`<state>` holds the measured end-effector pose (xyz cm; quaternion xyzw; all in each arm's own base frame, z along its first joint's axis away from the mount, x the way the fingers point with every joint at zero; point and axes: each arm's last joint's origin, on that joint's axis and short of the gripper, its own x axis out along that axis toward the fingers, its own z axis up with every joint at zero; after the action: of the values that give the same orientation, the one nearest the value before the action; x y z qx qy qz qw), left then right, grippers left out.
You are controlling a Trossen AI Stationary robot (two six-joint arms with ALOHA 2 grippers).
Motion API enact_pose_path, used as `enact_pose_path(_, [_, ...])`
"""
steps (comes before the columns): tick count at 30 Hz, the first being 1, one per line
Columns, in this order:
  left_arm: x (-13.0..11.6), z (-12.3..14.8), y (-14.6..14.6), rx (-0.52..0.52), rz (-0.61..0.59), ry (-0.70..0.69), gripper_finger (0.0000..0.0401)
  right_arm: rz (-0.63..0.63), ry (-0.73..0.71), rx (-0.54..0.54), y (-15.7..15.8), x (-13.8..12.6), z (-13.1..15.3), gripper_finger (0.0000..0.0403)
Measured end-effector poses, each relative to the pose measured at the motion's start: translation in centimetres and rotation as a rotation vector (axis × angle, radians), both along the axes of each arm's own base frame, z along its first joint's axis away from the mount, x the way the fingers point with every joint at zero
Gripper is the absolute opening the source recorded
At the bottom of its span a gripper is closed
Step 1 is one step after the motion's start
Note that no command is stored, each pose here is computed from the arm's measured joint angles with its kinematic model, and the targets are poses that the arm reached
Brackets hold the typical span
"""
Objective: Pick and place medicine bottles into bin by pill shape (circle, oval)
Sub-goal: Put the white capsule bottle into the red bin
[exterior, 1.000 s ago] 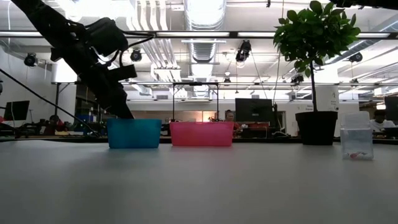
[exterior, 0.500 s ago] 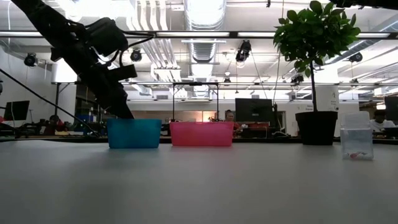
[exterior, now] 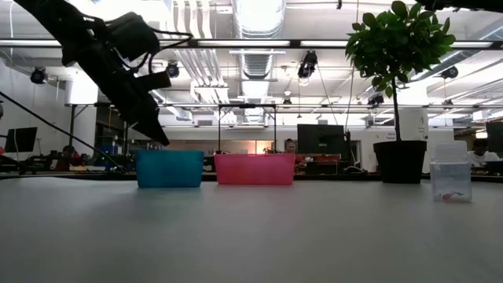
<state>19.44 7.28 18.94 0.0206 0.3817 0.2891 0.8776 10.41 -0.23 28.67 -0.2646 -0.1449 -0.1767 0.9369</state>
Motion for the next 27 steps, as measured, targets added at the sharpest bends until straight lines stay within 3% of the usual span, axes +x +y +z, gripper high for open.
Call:
enact_pose_path(7, [-0.8,1.9,-0.3,0.052,-0.022,-0.08,0.0141,-0.054,0.002,0.022,-0.2,0.0,0.0,0.0066])
enact_pose_path(16, [-1.4,5.2,-0.5,0.246,-0.11,-0.262,0.0141,-0.054,-0.006,0.045,-0.2,0.3,0.8,0.0066])
enact_pose_path(19, [-1.6,5.6,-0.5,0.279,-0.122,-0.294,0.0141,0.018,0.002,0.057,0.1,0.8,1.6,0.0066])
enact_pose_path(22, [-1.6,5.8,-0.5,0.306,-0.126,-0.325,0.0141,0.111,0.098,0.088,0.5,2.5,1.7,0.0066])
enact_pose_path(27, [-1.1,5.9,-0.7,0.28,-0.198,-0.393,0.0141,0.204,0.25,0.246,1.4,5.2,1.8,0.0066])
